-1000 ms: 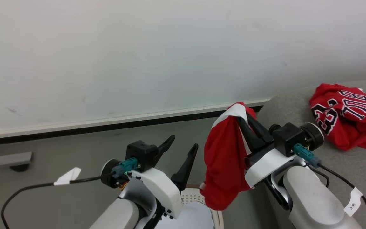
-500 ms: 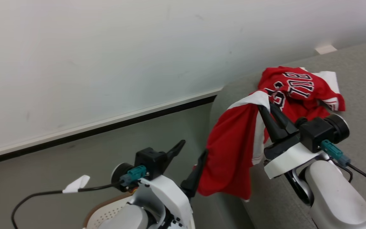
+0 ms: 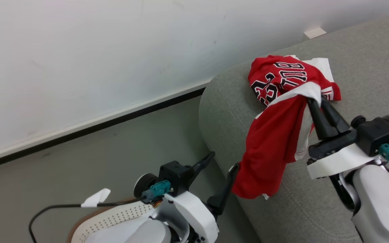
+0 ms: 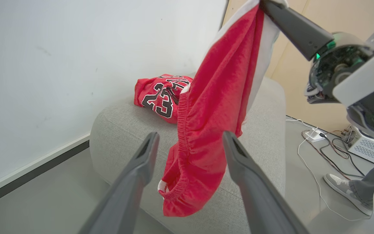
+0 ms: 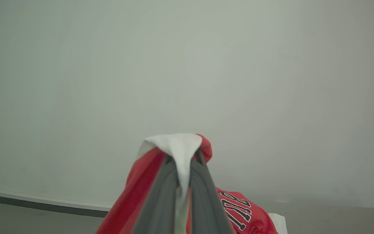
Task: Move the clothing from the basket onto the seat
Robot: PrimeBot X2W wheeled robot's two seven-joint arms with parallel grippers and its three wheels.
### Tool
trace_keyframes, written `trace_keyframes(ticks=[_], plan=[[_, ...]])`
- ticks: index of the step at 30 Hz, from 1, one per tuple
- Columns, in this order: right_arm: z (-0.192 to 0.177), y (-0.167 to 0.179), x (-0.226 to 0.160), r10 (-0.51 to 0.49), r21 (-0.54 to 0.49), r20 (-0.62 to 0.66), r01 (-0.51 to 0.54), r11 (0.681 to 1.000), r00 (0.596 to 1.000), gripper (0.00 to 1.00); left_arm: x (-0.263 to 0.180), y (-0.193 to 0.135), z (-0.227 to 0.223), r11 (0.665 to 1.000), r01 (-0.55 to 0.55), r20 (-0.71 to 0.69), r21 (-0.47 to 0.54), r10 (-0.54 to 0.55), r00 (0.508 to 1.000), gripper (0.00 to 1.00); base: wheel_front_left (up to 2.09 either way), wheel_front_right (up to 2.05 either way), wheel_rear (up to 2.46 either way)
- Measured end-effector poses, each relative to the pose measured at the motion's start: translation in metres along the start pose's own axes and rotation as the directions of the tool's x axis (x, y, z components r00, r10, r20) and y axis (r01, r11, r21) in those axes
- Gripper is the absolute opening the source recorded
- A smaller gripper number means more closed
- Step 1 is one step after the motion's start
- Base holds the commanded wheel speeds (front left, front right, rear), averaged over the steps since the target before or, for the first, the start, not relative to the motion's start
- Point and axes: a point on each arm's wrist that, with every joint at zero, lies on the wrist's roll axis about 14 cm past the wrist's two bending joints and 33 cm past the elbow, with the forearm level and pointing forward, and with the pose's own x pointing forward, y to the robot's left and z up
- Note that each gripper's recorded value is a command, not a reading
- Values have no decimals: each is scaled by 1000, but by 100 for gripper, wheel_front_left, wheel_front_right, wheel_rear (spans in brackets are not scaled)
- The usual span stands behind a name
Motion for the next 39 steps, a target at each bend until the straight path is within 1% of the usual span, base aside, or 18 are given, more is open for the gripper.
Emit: trace_keyframes(ticks=[4,8,11,13,17,20,23,25,27,30,32,35,37,39], plan=[[-4,-11,7,-23,-6,-2,23,1000,1000,0,5,8,-1,1000,4,6,-4,-4,1000,100,0,0,0],[-5,-18,29,-30,-10,7,30,1000,1000,0,8,29,-8,1000,-25,5,-4,25,1000,100,0,0,0],[-4,-29,53,-32,-32,15,32,999,999,0,11,45,-16,999,-43,-7,-1,43,999,100,0,0,0],[1,-38,72,-26,-75,29,28,997,999,0,12,56,-22,999,-52,-14,-10,52,999,100,0,0,0],[30,-63,117,-40,-150,102,55,987,994,0,12,81,-34,996,-88,-26,-23,88,996,100,0,0,0],[60,-91,148,-79,-202,160,111,973,984,0,10,101,-43,992,-124,-34,-40,122,992,100,0,0,0],[87,-122,174,-151,-214,204,195,957,967,0,7,121,-55,987,-155,-50,-42,153,987,100,0,0,0],[93,-142,184,-199,-237,201,245,940,959,0,6,129,-61,985,-168,-59,-49,165,984,100,0,0,0],[90,-163,189,-250,-262,181,291,920,951,0,4,136,-65,982,-181,-61,-56,177,982,100,0,0,0],[66,-193,186,-328,-315,115,347,883,938,0,0,145,-72,978,-201,-69,-61,197,978,100,0,0,0],[35,-208,178,-378,-331,45,371,868,925,0,-3,149,-76,975,-212,-74,-63,207,976,100,0,0,0],[-29,-221,152,-444,-325,-92,394,859,891,0,-6,155,-83,972,-226,-89,-62,220,971,100,0,0,0],[-71,-224,128,-481,-310,-189,413,856,856,0,-8,156,-86,972,-229,-97,-60,223,970,100,0,0,0],[-100,-225,106,-507,-293,-255,434,852,823,0,-10,156,-87,972,-230,-103,-55,223,969,100,0,0,0]])
